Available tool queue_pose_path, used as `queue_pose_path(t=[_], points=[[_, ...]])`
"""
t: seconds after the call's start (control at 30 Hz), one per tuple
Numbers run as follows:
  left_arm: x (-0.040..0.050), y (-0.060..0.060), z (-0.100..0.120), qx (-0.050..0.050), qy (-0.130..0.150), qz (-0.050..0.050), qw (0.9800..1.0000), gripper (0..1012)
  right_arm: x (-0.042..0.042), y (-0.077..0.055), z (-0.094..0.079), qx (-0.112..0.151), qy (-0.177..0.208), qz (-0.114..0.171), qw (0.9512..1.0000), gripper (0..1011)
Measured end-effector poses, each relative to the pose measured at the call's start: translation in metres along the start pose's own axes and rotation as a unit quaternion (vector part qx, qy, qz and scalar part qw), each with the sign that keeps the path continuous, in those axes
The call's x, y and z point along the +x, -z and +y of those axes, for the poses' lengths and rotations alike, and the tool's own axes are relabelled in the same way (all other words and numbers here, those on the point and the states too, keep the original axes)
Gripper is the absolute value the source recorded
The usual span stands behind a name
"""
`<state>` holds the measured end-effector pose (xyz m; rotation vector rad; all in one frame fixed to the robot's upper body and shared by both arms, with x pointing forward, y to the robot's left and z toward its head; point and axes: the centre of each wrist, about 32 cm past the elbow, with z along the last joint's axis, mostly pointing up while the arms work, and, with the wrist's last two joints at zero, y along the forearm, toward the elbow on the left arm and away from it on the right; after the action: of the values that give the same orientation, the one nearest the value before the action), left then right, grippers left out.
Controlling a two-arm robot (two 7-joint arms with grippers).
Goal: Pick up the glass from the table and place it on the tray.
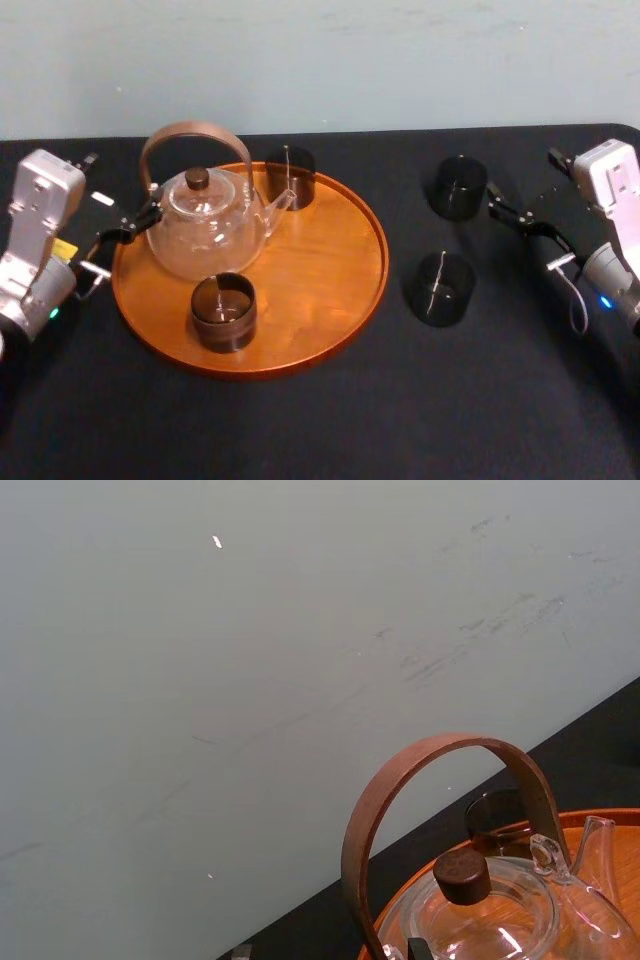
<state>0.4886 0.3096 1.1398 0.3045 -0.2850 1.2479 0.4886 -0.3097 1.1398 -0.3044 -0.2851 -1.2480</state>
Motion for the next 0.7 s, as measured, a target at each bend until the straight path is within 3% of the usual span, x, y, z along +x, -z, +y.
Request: queue_pose_path(t=[0.7], points=[[0.0000,0.0000,0.0000,0.000,0.000,0.000,1.0000,1010,0.0000,0.0000,0.0000,0.000,0.000,0.000,1.0000,1003]])
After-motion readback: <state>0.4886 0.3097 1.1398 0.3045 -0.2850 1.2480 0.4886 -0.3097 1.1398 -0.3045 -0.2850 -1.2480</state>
